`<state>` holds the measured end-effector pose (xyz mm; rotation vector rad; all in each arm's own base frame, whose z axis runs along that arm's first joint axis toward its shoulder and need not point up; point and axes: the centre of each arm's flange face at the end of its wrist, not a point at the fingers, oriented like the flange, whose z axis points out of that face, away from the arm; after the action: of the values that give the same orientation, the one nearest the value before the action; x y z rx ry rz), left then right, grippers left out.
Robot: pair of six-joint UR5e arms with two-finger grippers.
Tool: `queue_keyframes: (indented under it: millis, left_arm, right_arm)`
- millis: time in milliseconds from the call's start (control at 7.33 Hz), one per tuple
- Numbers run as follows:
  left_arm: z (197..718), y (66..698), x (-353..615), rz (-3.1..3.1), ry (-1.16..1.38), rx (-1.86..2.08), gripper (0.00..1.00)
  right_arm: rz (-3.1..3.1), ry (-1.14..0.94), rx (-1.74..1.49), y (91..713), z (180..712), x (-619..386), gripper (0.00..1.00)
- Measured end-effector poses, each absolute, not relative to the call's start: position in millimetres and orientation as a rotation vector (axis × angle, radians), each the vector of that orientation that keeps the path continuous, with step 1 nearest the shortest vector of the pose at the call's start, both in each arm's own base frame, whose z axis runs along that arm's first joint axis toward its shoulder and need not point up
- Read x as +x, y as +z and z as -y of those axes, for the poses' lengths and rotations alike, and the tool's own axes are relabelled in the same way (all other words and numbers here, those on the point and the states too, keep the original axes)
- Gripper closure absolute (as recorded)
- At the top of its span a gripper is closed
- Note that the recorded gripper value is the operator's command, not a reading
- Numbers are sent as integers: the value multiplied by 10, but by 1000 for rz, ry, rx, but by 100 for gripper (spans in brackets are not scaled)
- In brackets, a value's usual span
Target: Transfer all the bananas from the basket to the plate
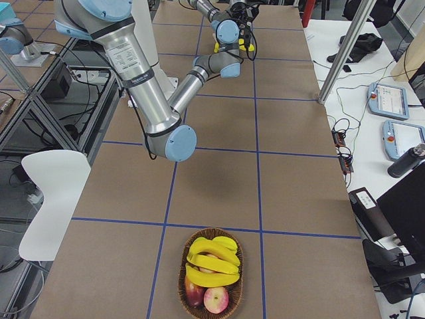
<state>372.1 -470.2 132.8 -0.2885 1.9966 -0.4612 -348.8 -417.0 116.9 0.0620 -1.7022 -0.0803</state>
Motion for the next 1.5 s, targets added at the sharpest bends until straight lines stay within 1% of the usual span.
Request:
queue_keyframes:
  millis: [273, 409, 818, 955, 1091, 1227, 1364, 1500]
  left_arm:
    - [4619, 1313, 3827, -1997, -419, -272, 2]
    - [4592, 1309, 3860, -1996, -405, -267, 6]
    - [4552, 1266, 3897, -1999, -386, -266, 9]
    - [4538, 1256, 3917, -1999, -382, -269, 13]
    - [4530, 1244, 3927, -2000, -379, -270, 65]
    - [4530, 1236, 3928, -2001, -378, -269, 100]
    - [4525, 1231, 3929, -2002, -377, -270, 100]
    - [4518, 1225, 3931, -2001, -376, -271, 100]
  right_arm:
    - [1710, -124, 85, 1107, 4126, -3535, 100]
    - [1708, -138, 98, 1104, 4127, -3549, 100]
    - [1705, -170, 121, 1103, 4122, -3585, 100]
    - [1708, -178, 126, 1082, 4116, -3590, 100]
    - [1710, -182, 129, 1068, 4113, -3591, 100]
    - [1710, -184, 131, 1063, 4111, -3593, 100]
    - [1711, -187, 135, 1058, 4111, -3593, 68]
    - [1711, -195, 145, 1046, 4112, -3592, 13]
